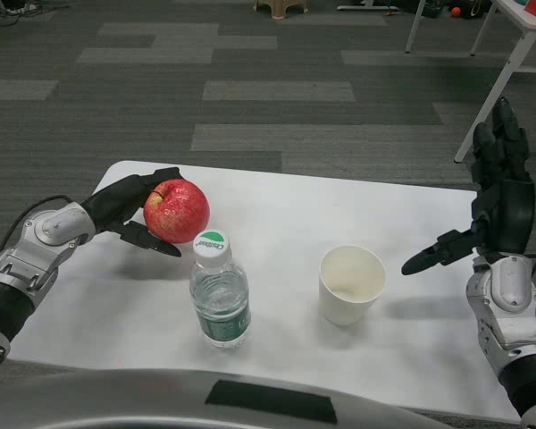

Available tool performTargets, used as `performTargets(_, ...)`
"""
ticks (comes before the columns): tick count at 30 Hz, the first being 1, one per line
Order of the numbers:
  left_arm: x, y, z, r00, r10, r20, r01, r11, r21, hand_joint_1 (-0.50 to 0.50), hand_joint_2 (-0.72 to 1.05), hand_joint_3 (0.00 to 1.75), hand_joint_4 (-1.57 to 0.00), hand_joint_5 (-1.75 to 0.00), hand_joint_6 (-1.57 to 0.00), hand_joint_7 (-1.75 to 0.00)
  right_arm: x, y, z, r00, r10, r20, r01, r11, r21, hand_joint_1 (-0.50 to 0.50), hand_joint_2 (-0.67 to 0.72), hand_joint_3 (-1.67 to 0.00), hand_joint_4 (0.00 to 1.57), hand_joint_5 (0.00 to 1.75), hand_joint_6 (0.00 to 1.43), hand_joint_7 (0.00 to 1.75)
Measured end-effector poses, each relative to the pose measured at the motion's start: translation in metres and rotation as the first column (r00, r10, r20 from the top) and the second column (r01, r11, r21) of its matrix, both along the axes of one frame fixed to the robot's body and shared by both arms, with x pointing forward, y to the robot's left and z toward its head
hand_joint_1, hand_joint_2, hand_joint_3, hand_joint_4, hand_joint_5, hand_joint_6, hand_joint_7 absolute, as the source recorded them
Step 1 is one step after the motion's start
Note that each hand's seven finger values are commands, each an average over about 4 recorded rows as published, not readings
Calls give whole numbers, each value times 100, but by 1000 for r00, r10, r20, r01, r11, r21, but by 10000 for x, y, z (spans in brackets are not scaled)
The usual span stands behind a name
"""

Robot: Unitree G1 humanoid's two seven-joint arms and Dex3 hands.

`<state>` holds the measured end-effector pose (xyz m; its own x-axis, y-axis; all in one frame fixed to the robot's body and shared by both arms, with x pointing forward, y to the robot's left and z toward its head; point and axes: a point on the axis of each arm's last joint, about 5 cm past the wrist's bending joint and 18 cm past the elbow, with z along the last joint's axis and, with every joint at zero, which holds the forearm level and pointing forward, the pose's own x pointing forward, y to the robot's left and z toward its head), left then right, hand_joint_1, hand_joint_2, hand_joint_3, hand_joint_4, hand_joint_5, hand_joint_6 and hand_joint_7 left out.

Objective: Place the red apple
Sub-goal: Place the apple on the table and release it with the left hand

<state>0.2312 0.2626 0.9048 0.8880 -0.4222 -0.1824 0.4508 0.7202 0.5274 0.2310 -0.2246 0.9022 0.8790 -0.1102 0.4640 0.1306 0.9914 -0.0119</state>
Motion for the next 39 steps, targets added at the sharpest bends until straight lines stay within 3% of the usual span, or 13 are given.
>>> performTargets(11, -79, 81, -1, 999, -2, 35, -1, 997, 72, -43, 105, 9, -22, -144, -132, -168, -13, 3, -54, 1000, 0, -30, -1, 1000, -7, -42, 72, 0, 0, 0, 0, 0)
performTargets(23, -103, 171, 90, 998, -7, 60, -12, 949, 315, -39, 105, 9, -9, -144, -123, -168, -14, 7, -59, 1000, 1, -32, -1, 1000, -6, -42, 72, 0, 0, 0, 0, 0)
performTargets(34, -101, 174, 176, 997, 67, 30, -74, 893, 444, -39, 105, 15, -6, -149, -122, -168, -15, 7, -64, 999, 0, -34, -1, 1000, -6, -42, 72, 0, 0, 0, 0, 0)
performTargets(39, -98, 173, 199, 994, 108, 17, -103, 882, 460, -39, 105, 17, 0, -144, -103, -164, -16, 11, -67, 999, 2, -36, -3, 1000, -7, -42, 72, 0, 0, 0, 0, 0)
